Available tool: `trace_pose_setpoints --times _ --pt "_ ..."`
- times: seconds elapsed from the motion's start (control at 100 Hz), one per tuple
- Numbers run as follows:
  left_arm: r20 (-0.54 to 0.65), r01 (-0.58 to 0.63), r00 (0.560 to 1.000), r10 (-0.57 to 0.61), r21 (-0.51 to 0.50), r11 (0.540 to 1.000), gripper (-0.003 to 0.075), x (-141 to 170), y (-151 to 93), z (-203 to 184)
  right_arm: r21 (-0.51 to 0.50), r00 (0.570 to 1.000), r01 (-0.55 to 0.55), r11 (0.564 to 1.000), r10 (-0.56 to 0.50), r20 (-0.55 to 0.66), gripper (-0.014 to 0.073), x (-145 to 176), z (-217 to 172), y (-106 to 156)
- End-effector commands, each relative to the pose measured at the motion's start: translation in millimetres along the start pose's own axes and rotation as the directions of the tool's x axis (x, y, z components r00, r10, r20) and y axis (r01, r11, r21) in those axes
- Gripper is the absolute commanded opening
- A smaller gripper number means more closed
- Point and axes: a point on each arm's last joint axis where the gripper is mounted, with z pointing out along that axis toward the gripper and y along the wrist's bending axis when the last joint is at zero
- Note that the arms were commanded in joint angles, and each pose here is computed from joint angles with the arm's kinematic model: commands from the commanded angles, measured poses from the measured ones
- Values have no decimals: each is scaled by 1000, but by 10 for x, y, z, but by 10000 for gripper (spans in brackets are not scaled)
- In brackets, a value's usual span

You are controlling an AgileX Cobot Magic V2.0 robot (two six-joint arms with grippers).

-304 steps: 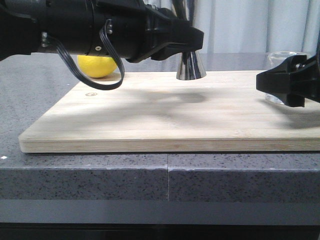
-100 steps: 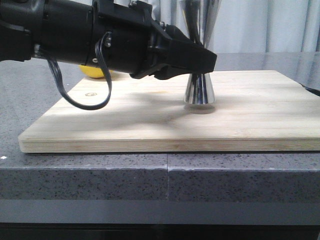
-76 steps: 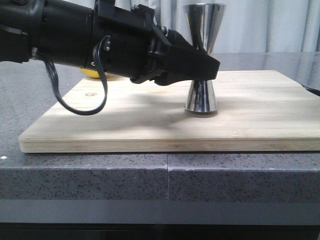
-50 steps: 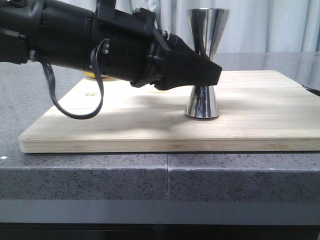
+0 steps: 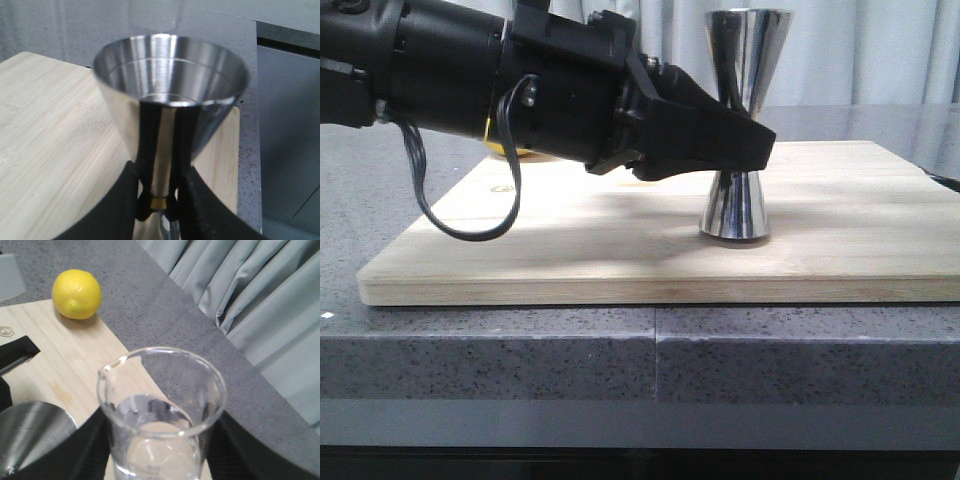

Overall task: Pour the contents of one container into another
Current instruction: 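Lift the beaker with the right gripper over the jigger's upper cup, then tilt the beaker with the right gripper, pouring liquid into the jigger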

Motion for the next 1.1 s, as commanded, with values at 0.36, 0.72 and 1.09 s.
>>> trace_pose_setpoints --times 0.36,0.72,1.09 --pt "124 -20 992 15 35 999 -21 -300 -72 -87 58 990 108 992 -113 88 240 -176 -120 -110" --pt "124 -20 992 15 35 999 -21 -300 -72 -87 50 979 176 983 -181 97 240 -213 -132 -54" --pt "124 -20 992 15 35 999 -21 -300 -72 -87 48 968 237 970 -240 78 241 -233 -175 -4"
